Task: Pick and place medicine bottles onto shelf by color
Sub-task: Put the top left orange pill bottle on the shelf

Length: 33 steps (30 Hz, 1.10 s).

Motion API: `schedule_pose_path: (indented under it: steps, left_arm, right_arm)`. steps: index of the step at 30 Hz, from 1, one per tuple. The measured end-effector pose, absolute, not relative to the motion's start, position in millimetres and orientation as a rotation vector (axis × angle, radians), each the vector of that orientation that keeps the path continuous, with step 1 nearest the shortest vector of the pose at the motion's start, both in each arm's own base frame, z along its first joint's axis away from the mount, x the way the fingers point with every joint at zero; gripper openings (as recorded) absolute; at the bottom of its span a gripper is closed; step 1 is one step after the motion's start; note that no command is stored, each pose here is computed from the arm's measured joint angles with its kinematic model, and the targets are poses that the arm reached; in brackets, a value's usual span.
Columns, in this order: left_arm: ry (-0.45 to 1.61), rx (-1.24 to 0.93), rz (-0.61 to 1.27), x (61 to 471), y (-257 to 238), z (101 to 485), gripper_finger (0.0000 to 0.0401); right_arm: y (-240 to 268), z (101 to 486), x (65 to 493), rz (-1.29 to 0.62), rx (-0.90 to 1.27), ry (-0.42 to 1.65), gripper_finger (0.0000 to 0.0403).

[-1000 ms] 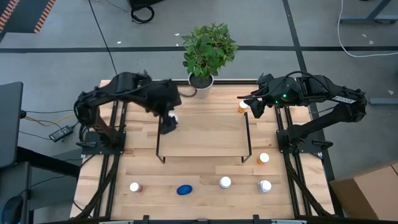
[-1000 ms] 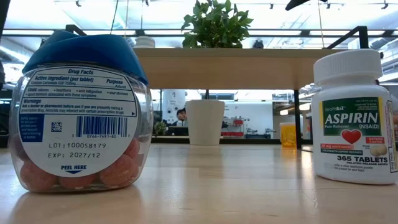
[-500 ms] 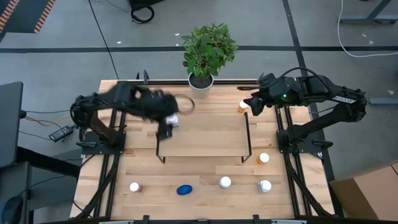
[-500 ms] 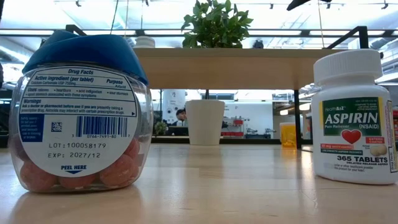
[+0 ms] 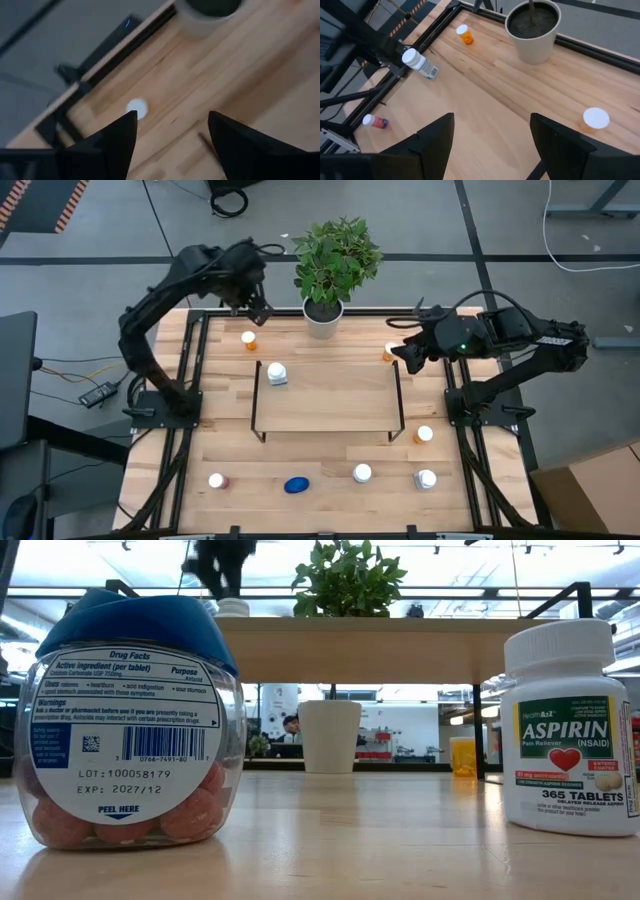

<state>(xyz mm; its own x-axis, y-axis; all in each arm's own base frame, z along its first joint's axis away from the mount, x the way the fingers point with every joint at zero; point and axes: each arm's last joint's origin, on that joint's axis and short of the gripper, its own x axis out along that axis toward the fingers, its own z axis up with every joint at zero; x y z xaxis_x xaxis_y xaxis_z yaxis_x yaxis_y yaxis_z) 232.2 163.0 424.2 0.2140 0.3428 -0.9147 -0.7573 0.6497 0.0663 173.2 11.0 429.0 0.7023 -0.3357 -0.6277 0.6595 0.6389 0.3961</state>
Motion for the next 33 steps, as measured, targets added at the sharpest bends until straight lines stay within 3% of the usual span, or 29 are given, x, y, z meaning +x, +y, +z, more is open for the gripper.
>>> schedule_pose_path:
  steps: [8,13,22,33]
  left_arm:
    - [1.304,-0.635,0.727,231,202,329,0.0286]
    - [1.362,-0.654,0.780,224,211,284,0.0326]
    - [1.329,-0.637,0.827,219,220,255,0.0373]
    - [1.388,-0.656,0.819,227,227,223,0.0367]
  right_arm:
    - [12,429,173,-0.587,0.620,0.549,0.0269]
    - [12,429,173,-0.582,0.611,0.554,0.0269]
    - [12,429,173,-0.573,0.590,0.561,0.0269]
    - [12,429,173,-0.576,0.601,0.558,0.0269]
